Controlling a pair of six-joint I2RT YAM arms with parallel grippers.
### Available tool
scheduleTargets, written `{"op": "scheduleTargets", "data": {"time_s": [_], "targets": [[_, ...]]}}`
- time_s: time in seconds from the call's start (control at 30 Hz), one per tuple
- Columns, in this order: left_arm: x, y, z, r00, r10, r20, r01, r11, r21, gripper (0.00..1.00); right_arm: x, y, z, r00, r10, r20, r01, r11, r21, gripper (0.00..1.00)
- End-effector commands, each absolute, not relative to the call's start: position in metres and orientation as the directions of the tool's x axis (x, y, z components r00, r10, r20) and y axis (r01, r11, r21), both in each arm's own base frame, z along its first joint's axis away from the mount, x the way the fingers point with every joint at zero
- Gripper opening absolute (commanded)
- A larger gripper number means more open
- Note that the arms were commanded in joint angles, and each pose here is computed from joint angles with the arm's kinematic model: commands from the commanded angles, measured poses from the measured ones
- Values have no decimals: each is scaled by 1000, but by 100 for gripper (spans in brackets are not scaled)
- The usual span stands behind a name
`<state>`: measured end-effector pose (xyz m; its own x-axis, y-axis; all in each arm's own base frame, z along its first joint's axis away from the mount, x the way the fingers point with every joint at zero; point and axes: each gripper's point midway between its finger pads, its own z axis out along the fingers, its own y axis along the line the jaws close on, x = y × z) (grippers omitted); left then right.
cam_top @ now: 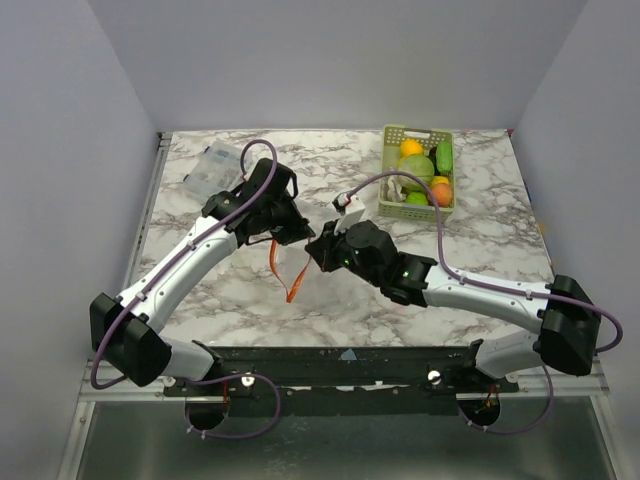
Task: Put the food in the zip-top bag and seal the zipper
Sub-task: Pick up the zipper food storage bag at the center of the board.
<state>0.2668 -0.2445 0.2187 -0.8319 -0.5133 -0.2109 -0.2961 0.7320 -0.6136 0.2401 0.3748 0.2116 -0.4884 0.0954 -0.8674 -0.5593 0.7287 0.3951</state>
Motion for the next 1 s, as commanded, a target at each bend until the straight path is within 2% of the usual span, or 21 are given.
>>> {"op": "scheduleTargets", "data": {"time_s": [0.0, 0.2, 0.23, 0.27, 0.3, 0.43, 0.53, 0.6, 0.77, 0.87, 0.97], "targets": [[274, -246, 244, -822, -501, -272, -235, 733, -639, 0, 247, 362, 199, -480, 100, -872, -498, 786, 365, 1], [274, -239, 253, -833, -445, -329, -184, 782, -595, 0, 245, 361, 207, -486, 164, -858, -484, 768, 421, 0], [273, -238, 254, -838, -428, -337, -167, 790, -589, 3, 244, 361, 209, -488, 177, -855, -485, 759, 434, 0], [272, -238, 258, -844, -415, -341, -151, 792, -592, 9, 243, 362, 212, -487, 185, -853, -488, 752, 442, 0], [272, -239, 260, -852, -397, -342, -128, 791, -598, 19, 242, 362, 214, -488, 191, -852, -492, 746, 449, 0], [265, -245, 279, -874, -360, -325, -45, 727, -685, 72, 239, 365, 223, -488, 201, -849, -513, 721, 466, 0], [260, -247, 299, -867, -322, -380, 65, 684, -727, 79, 238, 365, 231, -485, 211, -848, -525, 706, 476, 0], [257, -237, 310, -829, -318, -460, 128, 693, -710, 91, 238, 362, 237, -483, 222, -847, -532, 695, 485, 0], [242, -194, 323, -685, -287, -670, 242, 778, -580, 93, 232, 358, 259, -492, 251, -833, -590, 608, 531, 0], [233, -171, 314, -643, -260, -721, 231, 831, -506, 93, 226, 359, 273, -504, 259, -824, -640, 529, 558, 0], [227, -164, 300, -656, -229, -719, 222, 852, -474, 93, 217, 364, 286, -513, 255, -820, -682, 458, 570, 0]]}}
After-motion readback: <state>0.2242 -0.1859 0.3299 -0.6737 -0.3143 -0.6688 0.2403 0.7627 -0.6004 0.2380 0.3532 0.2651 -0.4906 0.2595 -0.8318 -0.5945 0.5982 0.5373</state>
